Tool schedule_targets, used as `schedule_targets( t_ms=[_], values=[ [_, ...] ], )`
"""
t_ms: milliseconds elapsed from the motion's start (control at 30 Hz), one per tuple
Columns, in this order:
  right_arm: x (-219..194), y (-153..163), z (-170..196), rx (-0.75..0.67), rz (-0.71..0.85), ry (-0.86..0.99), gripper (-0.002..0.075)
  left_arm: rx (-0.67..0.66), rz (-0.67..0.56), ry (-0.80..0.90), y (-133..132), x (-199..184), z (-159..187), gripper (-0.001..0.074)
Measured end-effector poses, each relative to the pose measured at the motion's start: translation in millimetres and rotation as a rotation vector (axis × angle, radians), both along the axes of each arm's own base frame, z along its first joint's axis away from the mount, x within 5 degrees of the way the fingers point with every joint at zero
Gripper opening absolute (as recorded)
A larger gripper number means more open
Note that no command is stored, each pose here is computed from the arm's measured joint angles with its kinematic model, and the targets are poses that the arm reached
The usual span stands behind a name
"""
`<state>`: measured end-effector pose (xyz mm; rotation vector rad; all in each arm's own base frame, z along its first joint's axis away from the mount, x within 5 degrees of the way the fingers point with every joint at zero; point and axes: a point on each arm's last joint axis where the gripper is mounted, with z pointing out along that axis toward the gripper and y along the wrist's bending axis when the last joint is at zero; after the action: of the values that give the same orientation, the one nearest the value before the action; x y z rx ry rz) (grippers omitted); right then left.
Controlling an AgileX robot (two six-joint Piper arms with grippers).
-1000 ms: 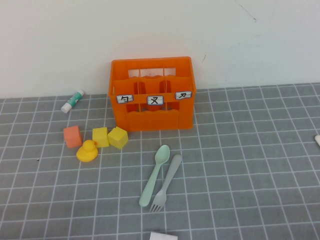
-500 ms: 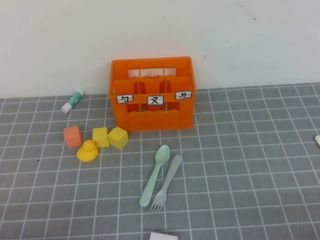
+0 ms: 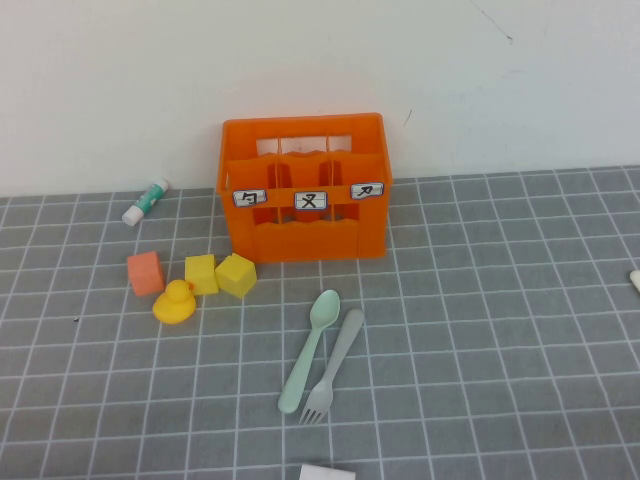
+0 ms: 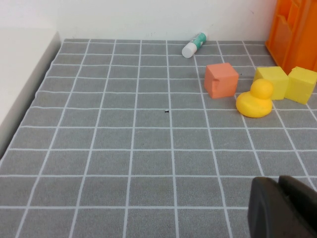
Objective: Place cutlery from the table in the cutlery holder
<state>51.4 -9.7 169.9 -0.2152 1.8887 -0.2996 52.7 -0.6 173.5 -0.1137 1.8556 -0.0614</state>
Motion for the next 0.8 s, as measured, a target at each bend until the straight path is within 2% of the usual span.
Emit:
schedule_targets(
  t_ms=[233,333,400,600,667,800],
  values=[
    [0,-2,0,-0.044,-0.005,0.005,-0.0003,0.0,0.0,0.0,0,0,0,-0.0001],
    [0,0,1,0.01,-0.008,-0.009,-0.0003,0.0,0.0,0.0,0,0,0,-0.0001],
    [1,3,2,0.134,-0.013,-0.044,-0.0003,0.0,0.0,0.0,0,0,0,-0.0001],
    [4,12,17,0.722,-0.034,-0.218,-0.0003,0.0,0.0,0.0,0,0,0,-0.0001],
    [5,13,19,0.806,-0.038,-0.235,-0.0003,0.0,0.0,0.0,0,0,0,-0.0001],
    [5,13,20,0.85,-0.041,-0.244,-0.0003,0.0,0.0,0.0,0,0,0,-0.0001]
  ],
)
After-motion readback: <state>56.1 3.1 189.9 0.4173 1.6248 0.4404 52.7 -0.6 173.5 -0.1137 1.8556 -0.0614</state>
